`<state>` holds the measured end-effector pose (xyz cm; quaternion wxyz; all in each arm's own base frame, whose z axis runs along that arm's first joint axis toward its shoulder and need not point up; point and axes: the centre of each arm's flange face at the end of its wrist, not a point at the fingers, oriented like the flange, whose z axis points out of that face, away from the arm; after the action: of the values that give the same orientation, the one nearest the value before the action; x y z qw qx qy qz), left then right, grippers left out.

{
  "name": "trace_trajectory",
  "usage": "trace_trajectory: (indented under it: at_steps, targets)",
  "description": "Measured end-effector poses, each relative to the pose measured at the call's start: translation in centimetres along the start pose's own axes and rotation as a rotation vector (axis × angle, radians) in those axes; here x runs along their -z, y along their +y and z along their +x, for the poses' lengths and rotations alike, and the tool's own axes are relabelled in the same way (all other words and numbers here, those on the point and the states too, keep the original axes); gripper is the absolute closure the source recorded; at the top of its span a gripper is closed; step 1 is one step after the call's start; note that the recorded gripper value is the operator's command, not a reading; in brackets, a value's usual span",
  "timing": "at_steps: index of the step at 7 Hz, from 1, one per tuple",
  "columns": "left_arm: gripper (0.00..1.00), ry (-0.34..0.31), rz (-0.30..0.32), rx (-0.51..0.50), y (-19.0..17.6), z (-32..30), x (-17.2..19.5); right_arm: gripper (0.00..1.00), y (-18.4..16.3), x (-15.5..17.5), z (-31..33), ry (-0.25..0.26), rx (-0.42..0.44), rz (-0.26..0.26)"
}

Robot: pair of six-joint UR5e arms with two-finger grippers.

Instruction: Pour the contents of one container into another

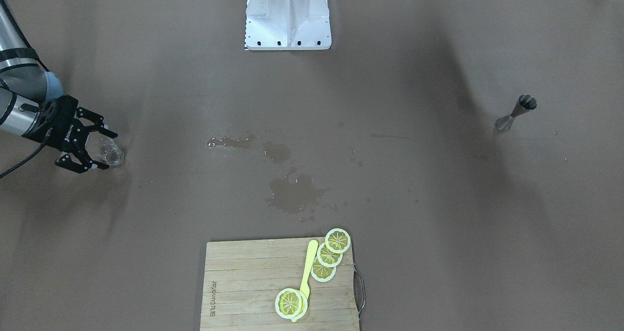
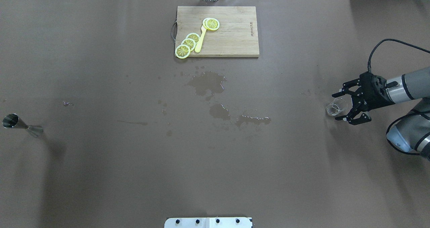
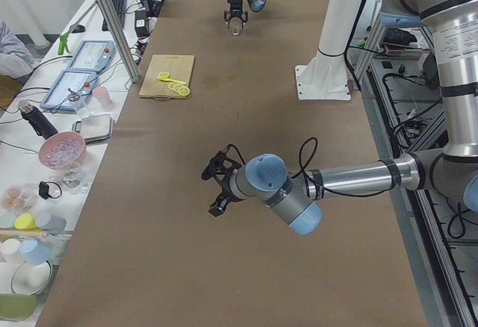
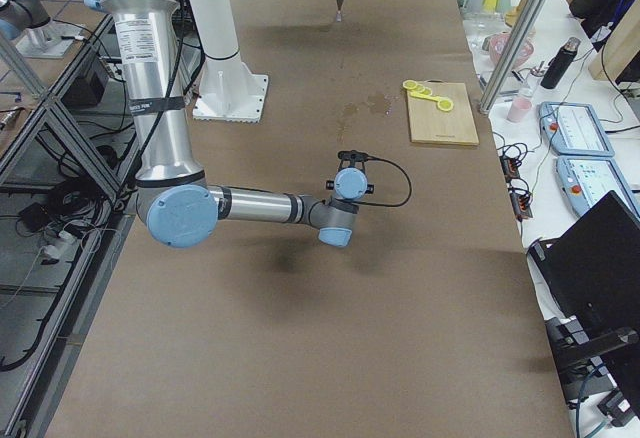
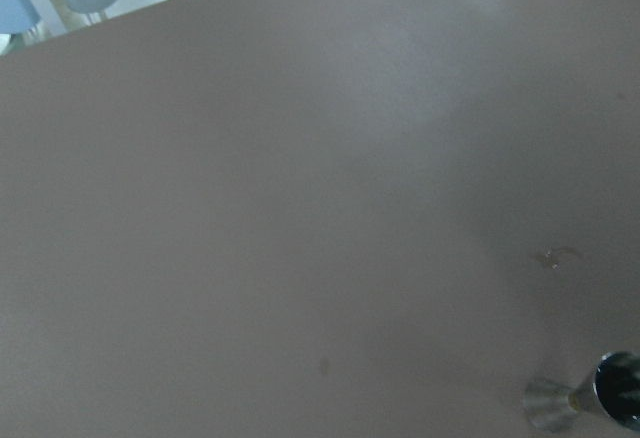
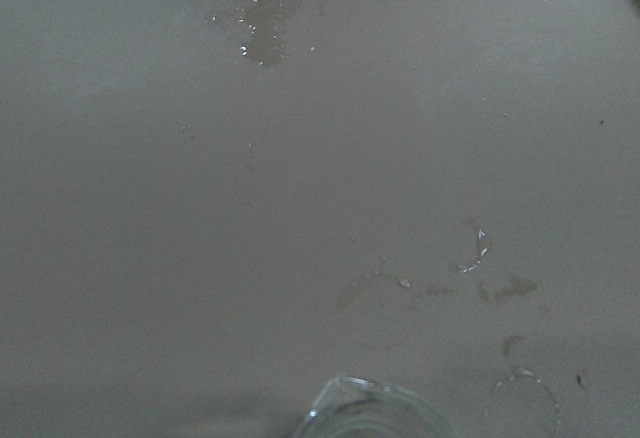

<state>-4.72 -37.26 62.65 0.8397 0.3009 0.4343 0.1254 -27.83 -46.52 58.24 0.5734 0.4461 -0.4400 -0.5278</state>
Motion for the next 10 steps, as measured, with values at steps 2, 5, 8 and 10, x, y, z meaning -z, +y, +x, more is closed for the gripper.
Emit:
trace_trajectory:
  at_steps: [2,5,8,10]
  targets:
    - [0.01,0.041,-0.04,0.006,3.3,2.7,-2.5,0.31,0.3,-0.1,-0.2,-0.003,-0.002,-0.005]
    - [0.01,0.002,0.017,-0.034,10.9,6.8,-4.2,0.61,0.7,0.0,-0.2,-0.002,-0.008,-0.009]
    - [0.01,-0.057,0.134,-0.07,14.9,6.2,-4.6,1.0,0.9,0.4,0.1,0.008,-0.014,-0.013]
    - [0.01,-0.082,0.202,-0.011,15.6,6.6,-6.0,1.0,1.1,1.5,1.1,0.029,-0.025,-0.015]
